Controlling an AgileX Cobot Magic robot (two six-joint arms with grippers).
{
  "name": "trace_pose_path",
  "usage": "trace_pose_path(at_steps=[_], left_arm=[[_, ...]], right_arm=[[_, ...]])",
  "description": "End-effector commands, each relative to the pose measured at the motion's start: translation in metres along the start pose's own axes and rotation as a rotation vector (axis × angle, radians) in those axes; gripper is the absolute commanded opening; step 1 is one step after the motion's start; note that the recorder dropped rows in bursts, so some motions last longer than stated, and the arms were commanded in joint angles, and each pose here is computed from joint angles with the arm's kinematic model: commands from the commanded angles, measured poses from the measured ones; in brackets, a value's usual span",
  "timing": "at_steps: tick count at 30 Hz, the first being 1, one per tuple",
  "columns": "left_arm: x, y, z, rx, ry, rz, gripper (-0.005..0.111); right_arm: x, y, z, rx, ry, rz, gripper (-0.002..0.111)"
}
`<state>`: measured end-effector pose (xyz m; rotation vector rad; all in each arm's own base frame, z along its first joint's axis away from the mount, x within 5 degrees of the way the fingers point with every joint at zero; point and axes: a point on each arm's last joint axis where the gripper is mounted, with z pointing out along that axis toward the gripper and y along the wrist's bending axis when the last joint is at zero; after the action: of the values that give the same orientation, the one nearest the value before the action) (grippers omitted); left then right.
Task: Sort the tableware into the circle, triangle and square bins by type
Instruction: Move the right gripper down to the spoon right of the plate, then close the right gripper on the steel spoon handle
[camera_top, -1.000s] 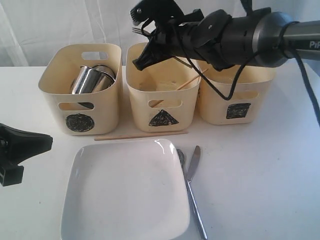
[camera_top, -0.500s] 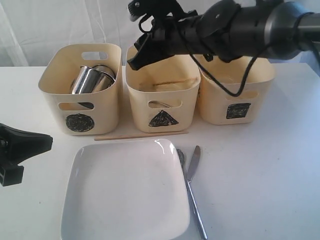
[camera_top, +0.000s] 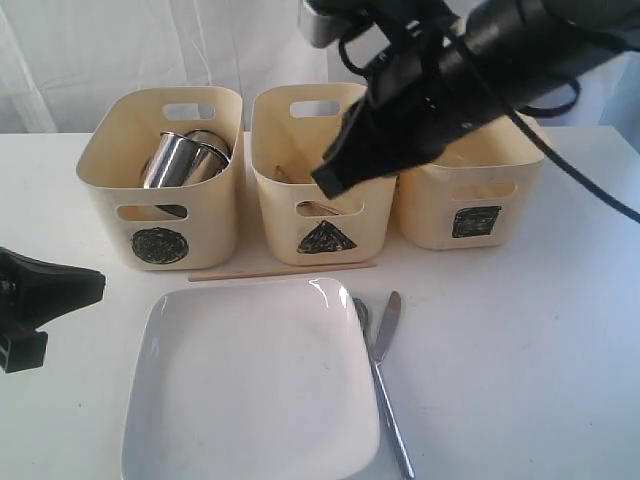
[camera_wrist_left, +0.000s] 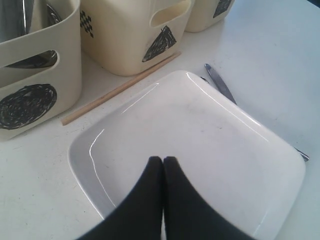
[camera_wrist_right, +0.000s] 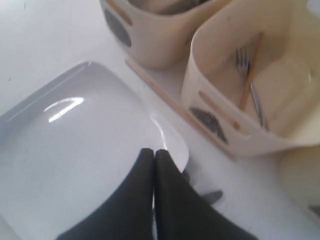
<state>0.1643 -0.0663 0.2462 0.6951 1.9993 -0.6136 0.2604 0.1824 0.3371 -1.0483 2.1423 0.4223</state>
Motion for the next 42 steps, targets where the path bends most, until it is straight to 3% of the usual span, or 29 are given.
trace_pose_path(at_steps=[1,8,12,16,21,26,32,42], left_arm=[[0.005,-0.001,0.000,0.004,0.008,-0.026,0.000],[0.011,-0.001,0.000,-0.002,0.048,-0.097,0.000],[0.012,-0.002,0.000,-0.001,0.058,-0.108,0.000],[0.012,-0.002,0.000,0.008,0.059,-0.108,0.000],[0.012,-0.003,0.000,0.011,0.059,-0.108,0.000],[0.012,-0.003,0.000,0.011,0.059,-0.108,0.000],[0.012,-0.003,0.000,0.013,0.059,-0.108,0.000],[0.012,-0.003,0.000,0.017,0.060,-0.111,0.000]], right_arm=[[0.042,0.011,-0.014,0.006,0.124,0.139,0.000],[0.112,0.018,0.015,0.024,0.303,0.199,0.000],[0.136,0.021,0.022,0.034,0.364,0.183,0.020],[0.128,0.012,0.029,0.129,0.176,0.219,0.039],[0.116,0.004,0.033,0.199,-0.001,0.382,0.041],[0.128,0.001,0.057,0.198,0.076,0.518,0.041],[0.140,-0.007,0.098,0.197,0.202,0.543,0.041],[0.122,-0.020,0.136,0.192,0.254,0.620,0.041]])
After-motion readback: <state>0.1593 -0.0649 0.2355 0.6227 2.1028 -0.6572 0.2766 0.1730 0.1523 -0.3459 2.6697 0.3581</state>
